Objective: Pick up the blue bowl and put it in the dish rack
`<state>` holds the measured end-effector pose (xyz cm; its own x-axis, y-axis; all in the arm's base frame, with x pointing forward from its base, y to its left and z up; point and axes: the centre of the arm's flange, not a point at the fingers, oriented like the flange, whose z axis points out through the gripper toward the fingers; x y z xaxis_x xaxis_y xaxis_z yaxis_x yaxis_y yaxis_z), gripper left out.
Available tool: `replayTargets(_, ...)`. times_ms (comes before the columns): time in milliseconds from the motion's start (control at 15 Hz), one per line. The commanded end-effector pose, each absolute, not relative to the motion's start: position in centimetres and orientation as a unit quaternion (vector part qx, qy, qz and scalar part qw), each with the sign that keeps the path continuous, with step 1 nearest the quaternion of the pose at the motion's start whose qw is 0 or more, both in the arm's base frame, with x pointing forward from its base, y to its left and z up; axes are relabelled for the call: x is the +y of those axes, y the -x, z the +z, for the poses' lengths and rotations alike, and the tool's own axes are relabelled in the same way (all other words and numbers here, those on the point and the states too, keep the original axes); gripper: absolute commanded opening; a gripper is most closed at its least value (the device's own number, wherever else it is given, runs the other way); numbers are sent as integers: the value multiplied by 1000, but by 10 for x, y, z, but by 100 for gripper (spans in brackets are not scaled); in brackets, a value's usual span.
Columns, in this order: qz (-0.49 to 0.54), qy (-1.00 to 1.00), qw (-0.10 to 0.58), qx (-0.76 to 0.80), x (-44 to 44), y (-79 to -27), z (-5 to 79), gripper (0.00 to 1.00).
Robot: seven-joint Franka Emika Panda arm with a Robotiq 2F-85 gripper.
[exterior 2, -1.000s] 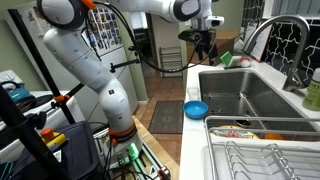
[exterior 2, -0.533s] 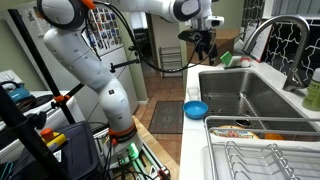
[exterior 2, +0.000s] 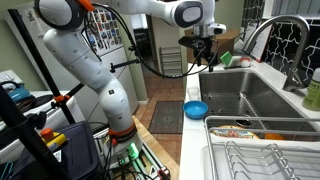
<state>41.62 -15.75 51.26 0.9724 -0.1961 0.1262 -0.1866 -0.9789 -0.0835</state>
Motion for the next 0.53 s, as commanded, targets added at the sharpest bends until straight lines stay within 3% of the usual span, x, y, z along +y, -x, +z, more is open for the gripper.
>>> replayTargets(0,-56,996,68,35,-175,-384,483,100)
replayTargets(467,-38,996,84,-14,-212,-343,440,100)
